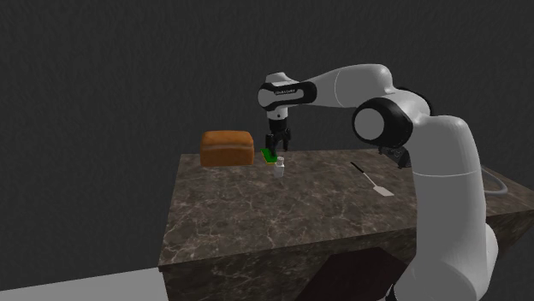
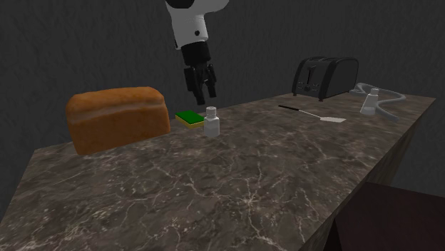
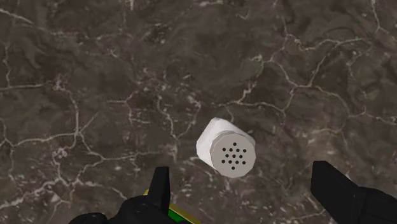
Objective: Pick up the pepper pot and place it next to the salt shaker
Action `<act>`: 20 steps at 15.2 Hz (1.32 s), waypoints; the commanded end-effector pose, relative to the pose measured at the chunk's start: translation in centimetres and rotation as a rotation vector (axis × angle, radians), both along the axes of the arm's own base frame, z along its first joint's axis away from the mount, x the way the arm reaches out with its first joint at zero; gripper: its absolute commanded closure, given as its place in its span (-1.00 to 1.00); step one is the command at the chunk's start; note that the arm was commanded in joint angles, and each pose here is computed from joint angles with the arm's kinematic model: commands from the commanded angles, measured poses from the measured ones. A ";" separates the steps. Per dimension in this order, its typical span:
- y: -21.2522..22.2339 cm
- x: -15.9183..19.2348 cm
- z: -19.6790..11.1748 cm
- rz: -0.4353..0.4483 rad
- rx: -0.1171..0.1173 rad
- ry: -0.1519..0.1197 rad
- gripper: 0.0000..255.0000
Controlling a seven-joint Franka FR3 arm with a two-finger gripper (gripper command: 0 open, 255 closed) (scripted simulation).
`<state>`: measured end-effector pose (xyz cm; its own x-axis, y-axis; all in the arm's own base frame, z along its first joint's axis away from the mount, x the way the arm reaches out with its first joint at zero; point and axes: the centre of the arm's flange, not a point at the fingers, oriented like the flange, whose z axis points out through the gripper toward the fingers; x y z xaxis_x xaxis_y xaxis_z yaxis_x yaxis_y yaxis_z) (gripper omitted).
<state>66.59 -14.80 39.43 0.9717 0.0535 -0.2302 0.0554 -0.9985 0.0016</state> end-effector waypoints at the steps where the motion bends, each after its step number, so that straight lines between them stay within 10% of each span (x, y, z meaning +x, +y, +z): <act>1: 0.0 0.3 -0.9 0.002 0.001 0.000 -1.00; 14: 0.0 -0.3 -3.7 0.002 0.001 0.000 -1.00; 15: 0.0 -0.3 -3.7 0.002 0.001 0.000 1.00; 20: 0.0 -0.3 -3.7 0.002 0.001 0.000 1.00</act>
